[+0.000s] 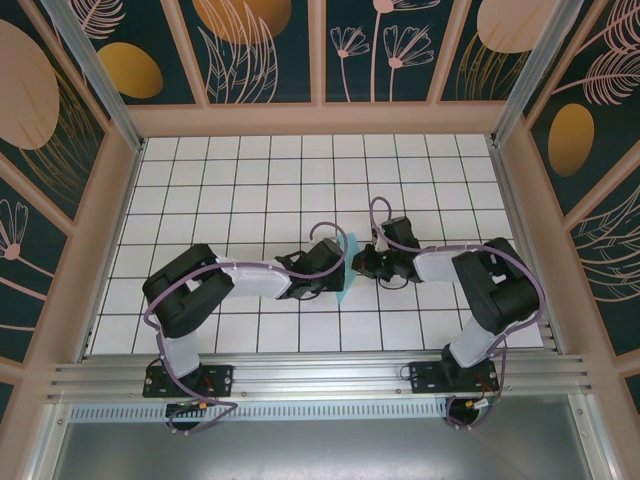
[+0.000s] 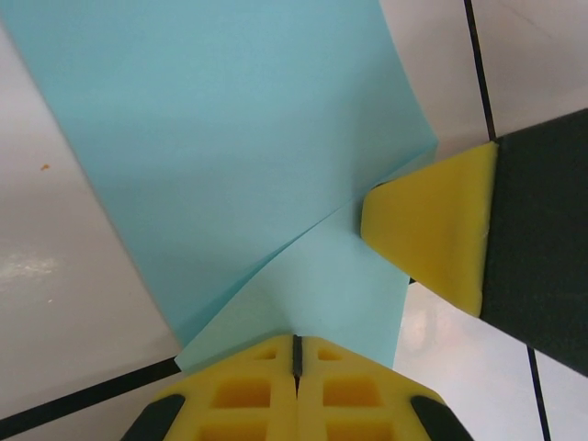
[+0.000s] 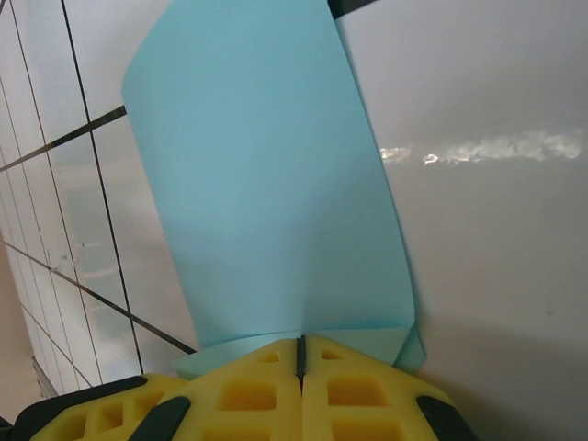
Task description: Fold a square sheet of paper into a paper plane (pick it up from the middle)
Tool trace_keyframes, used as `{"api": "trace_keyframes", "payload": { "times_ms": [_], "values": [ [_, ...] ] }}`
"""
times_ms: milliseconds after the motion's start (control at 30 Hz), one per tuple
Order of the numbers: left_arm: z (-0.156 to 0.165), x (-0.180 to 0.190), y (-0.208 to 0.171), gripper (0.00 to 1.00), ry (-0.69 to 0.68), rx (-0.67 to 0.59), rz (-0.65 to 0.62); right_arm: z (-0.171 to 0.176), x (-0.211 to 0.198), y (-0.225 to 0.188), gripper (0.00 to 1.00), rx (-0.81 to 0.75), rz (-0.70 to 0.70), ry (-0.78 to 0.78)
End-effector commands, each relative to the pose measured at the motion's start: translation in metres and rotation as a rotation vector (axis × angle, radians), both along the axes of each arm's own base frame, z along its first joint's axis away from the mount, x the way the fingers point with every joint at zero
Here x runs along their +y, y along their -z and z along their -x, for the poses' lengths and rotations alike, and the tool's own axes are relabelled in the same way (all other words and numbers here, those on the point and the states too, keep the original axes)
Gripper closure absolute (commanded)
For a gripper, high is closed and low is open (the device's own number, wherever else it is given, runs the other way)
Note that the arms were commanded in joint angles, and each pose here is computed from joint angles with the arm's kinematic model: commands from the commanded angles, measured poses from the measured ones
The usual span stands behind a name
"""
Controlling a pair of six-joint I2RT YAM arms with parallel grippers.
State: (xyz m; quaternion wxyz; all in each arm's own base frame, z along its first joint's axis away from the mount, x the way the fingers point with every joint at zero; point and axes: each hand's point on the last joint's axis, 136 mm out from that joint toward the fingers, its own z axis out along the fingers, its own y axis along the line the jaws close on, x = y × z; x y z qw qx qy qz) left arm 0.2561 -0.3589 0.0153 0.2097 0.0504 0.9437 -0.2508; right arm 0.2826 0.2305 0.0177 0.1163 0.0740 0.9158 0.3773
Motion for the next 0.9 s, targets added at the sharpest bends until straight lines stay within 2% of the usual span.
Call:
{"api": "trace_keyframes", "payload": {
  "times_ms": [0, 233, 500, 700, 867],
  "values": [
    [0.02, 0.028, 0.035, 0.97, 0.027, 0.075, -0.138, -0.004, -0.013, 0.012, 0.99, -0.007, 0.018, 0.029],
    [0.029, 0.045, 0.048, 0.98, 0.038, 0.088, -0.201, -0.02, -0.021, 0.004, 0.98, -0.038, -0.003, 0.039],
    [0.03, 0.048, 0.049, 0.99, 0.036, 0.084, -0.203, -0.032, -0.037, 0.005, 0.98, -0.033, -0.037, 0.068],
    [0.027, 0.043, 0.041, 0.98, 0.054, 0.066, -0.191, -0.034, -0.029, -0.031, 0.95, -0.101, -0.119, 0.023],
    [0.023, 0.035, 0.034, 0.97, 0.069, 0.051, -0.177, -0.019, -0.016, -0.048, 0.95, -0.124, -0.149, -0.027]
  ]
}}
